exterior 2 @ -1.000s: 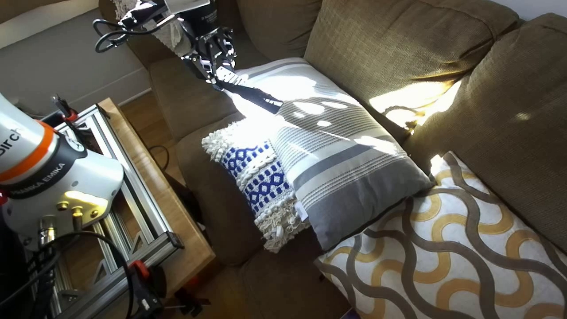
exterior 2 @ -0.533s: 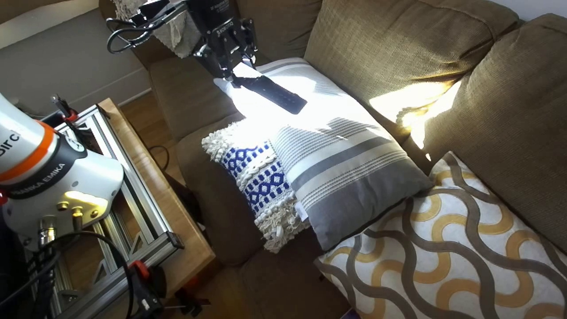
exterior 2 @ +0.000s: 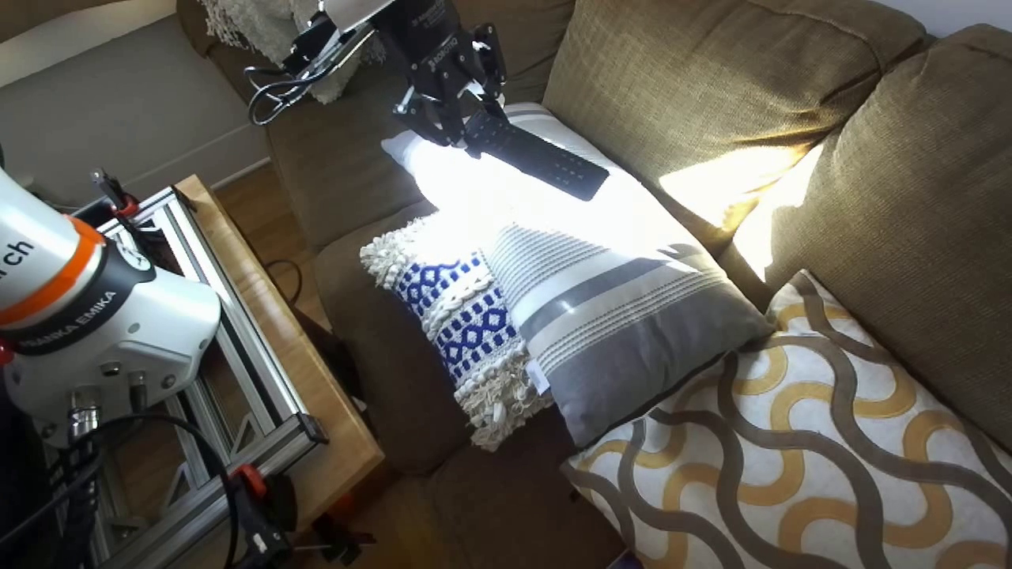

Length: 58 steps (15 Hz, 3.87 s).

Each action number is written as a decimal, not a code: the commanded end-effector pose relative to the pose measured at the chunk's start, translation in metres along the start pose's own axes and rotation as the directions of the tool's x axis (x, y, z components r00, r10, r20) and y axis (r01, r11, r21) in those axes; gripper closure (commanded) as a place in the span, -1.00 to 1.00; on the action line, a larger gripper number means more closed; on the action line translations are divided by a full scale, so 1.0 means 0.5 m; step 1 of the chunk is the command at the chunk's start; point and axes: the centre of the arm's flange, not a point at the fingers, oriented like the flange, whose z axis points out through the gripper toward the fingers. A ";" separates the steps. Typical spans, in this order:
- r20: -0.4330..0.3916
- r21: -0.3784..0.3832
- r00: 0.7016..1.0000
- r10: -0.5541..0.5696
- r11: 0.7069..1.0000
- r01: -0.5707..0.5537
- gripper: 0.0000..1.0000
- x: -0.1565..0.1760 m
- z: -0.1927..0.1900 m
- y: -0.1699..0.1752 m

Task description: Pull out the remote, then place it on the grey pillow

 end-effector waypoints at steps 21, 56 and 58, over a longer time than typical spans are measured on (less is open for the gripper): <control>0.198 0.012 0.962 0.189 0.981 -0.195 0.48 -0.004 0.274 -0.083; 0.064 -0.132 0.890 -0.451 0.880 0.456 -1.00 0.095 -0.004 -0.027; 0.056 -0.123 0.848 -0.527 0.839 0.530 -1.00 0.101 -0.028 -0.037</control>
